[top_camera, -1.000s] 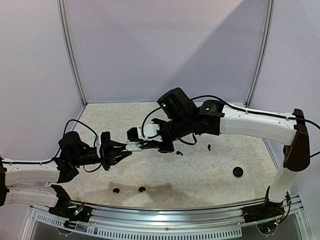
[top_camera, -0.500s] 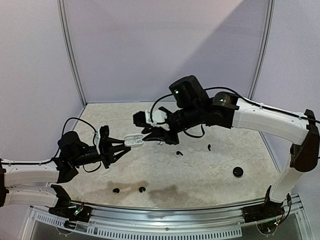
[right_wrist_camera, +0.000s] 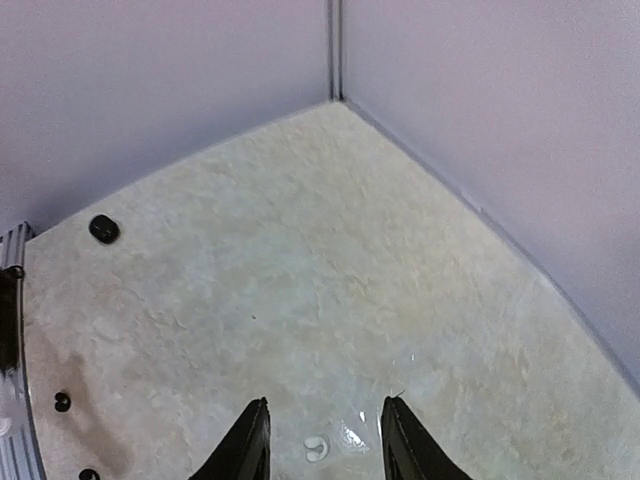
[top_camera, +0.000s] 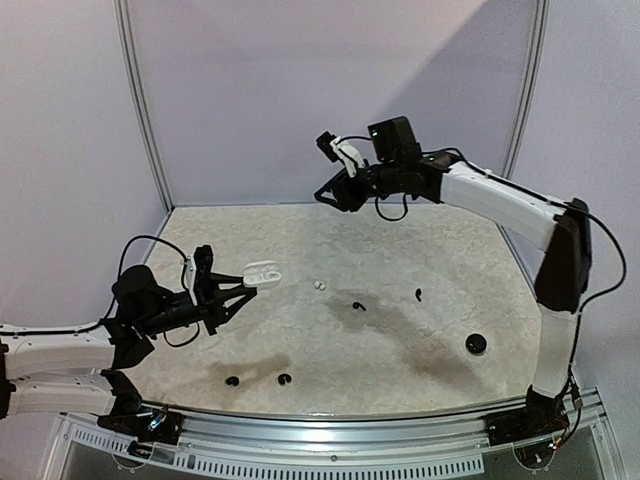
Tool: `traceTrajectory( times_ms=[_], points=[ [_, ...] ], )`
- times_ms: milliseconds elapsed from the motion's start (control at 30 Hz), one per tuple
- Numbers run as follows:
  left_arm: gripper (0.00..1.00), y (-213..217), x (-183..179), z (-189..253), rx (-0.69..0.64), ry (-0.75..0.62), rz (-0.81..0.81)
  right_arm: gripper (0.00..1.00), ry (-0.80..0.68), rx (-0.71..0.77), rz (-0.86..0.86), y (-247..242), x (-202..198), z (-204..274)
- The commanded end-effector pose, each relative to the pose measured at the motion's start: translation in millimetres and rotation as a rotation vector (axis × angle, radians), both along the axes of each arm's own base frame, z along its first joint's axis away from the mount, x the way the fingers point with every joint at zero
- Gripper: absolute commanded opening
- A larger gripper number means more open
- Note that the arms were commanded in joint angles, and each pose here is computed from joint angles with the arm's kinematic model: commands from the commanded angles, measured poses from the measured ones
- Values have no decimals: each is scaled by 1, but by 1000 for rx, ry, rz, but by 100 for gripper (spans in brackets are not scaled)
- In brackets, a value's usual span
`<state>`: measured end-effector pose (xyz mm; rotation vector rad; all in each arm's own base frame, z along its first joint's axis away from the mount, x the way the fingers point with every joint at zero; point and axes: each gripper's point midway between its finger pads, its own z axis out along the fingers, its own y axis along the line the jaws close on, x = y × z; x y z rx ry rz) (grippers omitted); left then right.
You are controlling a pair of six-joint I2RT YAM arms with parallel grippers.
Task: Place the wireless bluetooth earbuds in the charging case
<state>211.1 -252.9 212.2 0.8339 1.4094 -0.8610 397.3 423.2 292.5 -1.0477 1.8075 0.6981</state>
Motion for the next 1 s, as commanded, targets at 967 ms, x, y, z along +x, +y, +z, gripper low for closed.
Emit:
traceTrajectory(
  times_ms=[967],
  points=[
    [0,6,1,-10,46,-28,16,50,311,-540,-144,16,17,-288]
  ],
)
